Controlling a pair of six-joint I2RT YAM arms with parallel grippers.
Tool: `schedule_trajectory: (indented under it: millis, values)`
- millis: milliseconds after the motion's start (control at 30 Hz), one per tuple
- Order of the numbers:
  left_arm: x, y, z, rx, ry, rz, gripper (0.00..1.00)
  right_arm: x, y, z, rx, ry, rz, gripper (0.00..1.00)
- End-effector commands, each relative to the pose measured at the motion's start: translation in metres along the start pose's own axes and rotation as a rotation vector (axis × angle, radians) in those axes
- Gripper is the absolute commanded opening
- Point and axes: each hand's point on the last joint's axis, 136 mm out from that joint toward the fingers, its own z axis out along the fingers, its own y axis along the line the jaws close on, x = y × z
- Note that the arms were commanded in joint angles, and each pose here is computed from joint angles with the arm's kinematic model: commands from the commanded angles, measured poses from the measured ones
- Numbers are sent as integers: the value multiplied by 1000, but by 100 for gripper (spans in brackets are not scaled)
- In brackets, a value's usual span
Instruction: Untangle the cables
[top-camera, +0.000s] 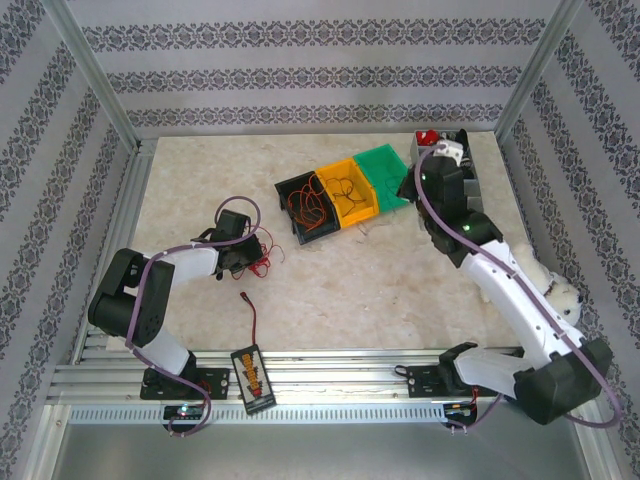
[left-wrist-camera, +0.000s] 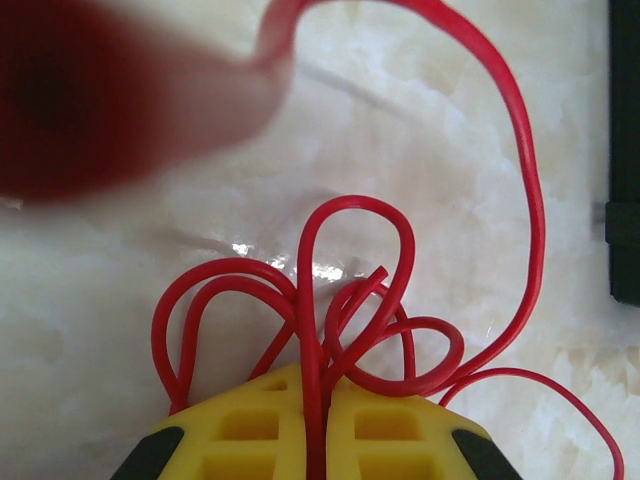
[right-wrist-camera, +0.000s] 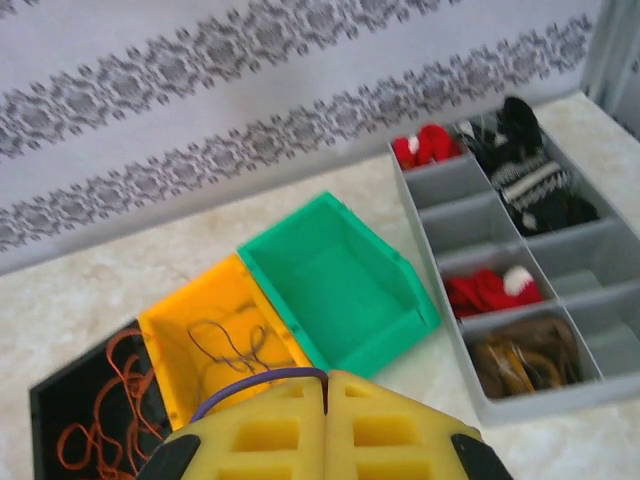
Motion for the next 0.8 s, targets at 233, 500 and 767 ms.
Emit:
schedule_trajectory:
  millis: [233,500,767]
  values:
    - [44,54,16,-176,146,1,0,-23,69,66,-152,23,-46,5]
    - [45,57,19,-194,158,12,0,7,84,120,-190,136,-59,5]
    - [47,59,26,-204,179,10,0,54,92,164,-196,263,-69,6]
